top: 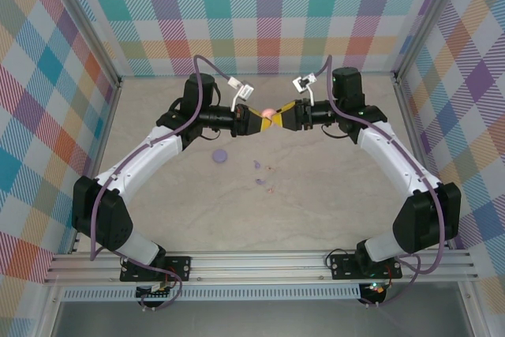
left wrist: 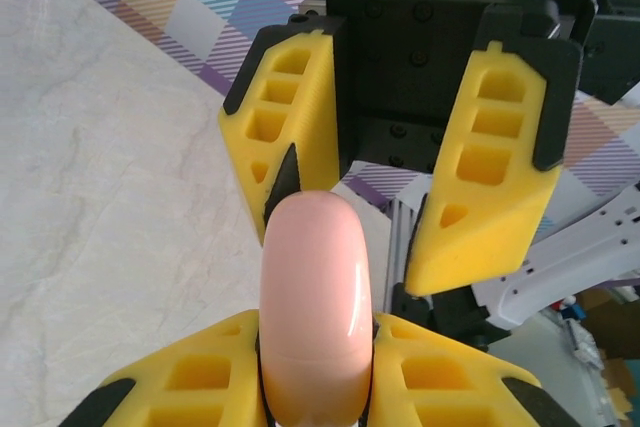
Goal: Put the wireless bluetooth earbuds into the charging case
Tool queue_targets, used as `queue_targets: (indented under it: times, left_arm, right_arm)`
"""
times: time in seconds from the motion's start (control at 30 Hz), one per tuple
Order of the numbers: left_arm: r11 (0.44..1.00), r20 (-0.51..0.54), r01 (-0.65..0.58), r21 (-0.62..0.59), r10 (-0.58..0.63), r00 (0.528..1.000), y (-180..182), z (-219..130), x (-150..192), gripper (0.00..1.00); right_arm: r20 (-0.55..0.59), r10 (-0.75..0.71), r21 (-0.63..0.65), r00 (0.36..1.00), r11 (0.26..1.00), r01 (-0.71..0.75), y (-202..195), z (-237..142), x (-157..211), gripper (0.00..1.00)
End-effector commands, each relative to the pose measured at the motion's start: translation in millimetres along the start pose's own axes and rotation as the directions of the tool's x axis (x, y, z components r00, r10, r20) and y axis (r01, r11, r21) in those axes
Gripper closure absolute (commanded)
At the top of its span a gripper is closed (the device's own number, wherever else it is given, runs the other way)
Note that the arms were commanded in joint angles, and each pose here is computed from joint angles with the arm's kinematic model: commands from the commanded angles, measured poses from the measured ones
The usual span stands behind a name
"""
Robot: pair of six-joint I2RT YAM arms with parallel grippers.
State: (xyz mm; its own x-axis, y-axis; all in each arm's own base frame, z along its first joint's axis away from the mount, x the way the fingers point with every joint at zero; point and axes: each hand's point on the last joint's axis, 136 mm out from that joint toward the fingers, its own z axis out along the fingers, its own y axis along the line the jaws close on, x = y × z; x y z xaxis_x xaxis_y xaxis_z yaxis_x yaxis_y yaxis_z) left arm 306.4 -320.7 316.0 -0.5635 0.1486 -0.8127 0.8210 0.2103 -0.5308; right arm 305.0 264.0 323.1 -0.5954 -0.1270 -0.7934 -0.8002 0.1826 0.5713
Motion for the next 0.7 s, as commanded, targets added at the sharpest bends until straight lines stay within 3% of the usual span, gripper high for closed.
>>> queue_targets:
  times: [0.0,0.13,0.3,0.67]
  left_arm:
    - [0.991,0.018,-0.132,-0.029,0.132,0.991,3.5,1.1,-8.9,0.91]
    - [0.956,0.067,-0.294,-0.010,0.294,0.954,-0.4,1.2,-9.1,0.93]
    - [0.910,0.067,-0.411,0.051,0.408,0.911,-9.9,2.5,-2.5,0.91]
    - [0.886,0.072,-0.446,0.131,0.440,0.895,-22.1,4.8,3.5,0.90]
  right_arm:
    - [0.017,-0.061,0.004,0.998,0.998,0.061,14.7,-10.9,-9.0,0.54]
    - [0.007,-0.064,0.056,0.998,0.996,0.064,8.9,-15.1,-5.4,0.51]
    - [-0.018,-0.091,0.070,0.996,0.993,0.092,9.8,-17.1,1.4,0.46]
    - [-0.056,-0.108,0.012,0.993,0.994,0.109,15.8,-15.0,3.4,0.49]
